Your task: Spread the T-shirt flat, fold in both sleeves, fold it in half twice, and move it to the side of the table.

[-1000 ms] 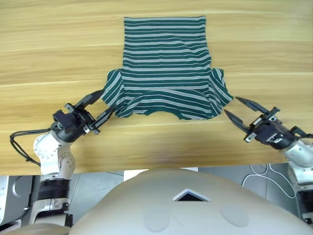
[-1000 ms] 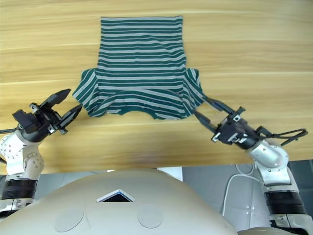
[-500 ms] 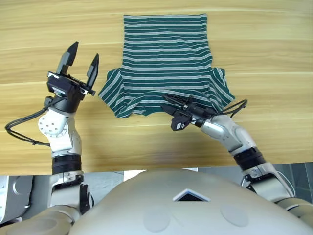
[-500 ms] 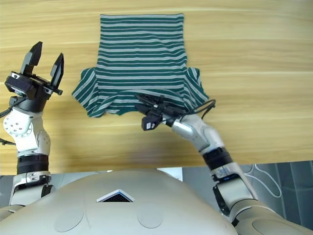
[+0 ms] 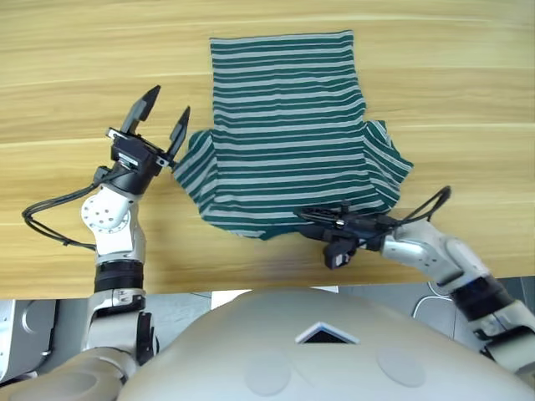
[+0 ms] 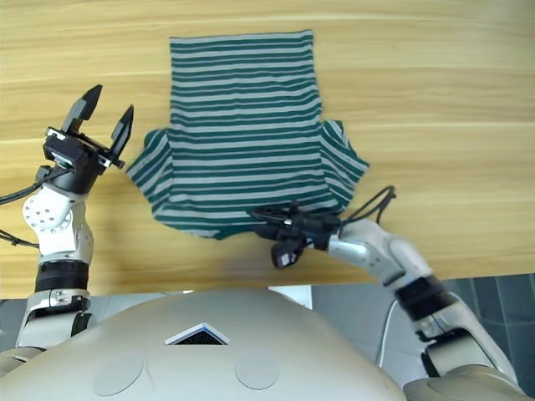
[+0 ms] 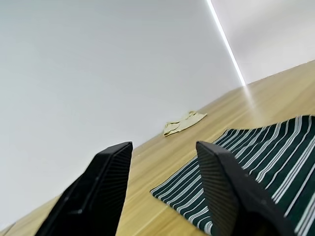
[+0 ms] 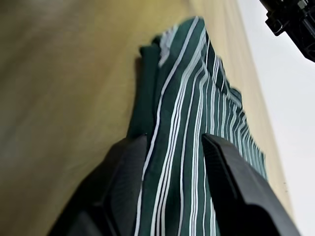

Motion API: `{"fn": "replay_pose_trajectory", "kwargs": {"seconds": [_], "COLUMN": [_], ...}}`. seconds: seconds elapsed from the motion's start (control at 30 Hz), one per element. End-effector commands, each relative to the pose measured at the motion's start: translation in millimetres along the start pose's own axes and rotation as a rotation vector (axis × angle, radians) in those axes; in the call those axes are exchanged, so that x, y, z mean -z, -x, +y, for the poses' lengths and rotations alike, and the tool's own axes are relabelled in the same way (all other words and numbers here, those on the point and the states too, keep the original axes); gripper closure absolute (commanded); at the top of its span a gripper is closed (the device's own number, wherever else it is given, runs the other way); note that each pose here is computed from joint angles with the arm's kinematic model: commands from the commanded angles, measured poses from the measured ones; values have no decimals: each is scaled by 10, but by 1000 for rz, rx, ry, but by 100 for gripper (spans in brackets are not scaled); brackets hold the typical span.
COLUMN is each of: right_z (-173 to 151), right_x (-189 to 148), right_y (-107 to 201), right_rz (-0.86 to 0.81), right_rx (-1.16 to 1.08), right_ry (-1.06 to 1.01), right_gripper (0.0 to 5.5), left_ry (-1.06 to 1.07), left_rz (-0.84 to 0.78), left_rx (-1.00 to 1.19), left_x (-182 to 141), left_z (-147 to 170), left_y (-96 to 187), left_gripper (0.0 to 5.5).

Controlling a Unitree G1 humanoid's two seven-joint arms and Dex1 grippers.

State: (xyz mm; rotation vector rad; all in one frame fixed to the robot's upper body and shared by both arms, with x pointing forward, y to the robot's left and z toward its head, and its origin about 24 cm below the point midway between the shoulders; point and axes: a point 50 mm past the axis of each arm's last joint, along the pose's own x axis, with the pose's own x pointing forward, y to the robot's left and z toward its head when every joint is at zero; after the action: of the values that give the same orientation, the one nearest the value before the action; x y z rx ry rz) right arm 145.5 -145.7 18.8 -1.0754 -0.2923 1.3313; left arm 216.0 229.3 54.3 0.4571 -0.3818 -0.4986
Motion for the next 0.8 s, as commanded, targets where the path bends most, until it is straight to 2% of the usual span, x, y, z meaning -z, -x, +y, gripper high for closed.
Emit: {"fn": "replay_pose_trajectory", "kwargs": {"seconds": [0.03, 0.27, 0.43, 0.5, 0.6, 0.8], "right_z": [-146, -271, -554, -759, -1014, -1258], "right_x": [88, 44, -181, -150, -25, 183], "right_y": [-20, -70, 74, 148, 210, 399], "right_rz": [57, 19, -174, -193, -151, -38], "right_rx": [93, 219, 381, 470, 568, 668], "right_ry": [-3, -42, -175, -183, -135, -65], "right_gripper": [342, 342, 342, 342, 342, 342], "left_ry": [-170, -437, -616, -625, -621, -581], "left_rz": [81, 253, 342, 361, 346, 544], "left_rx": [37, 161, 358, 508, 593, 766], "left_x": [101, 275, -38, -221, -406, -224], "left_z": [63, 124, 406, 333, 159, -140], "left_y": [-6, 198, 538, 665, 656, 877], "left_gripper": [309, 309, 309, 309, 309, 309]}}
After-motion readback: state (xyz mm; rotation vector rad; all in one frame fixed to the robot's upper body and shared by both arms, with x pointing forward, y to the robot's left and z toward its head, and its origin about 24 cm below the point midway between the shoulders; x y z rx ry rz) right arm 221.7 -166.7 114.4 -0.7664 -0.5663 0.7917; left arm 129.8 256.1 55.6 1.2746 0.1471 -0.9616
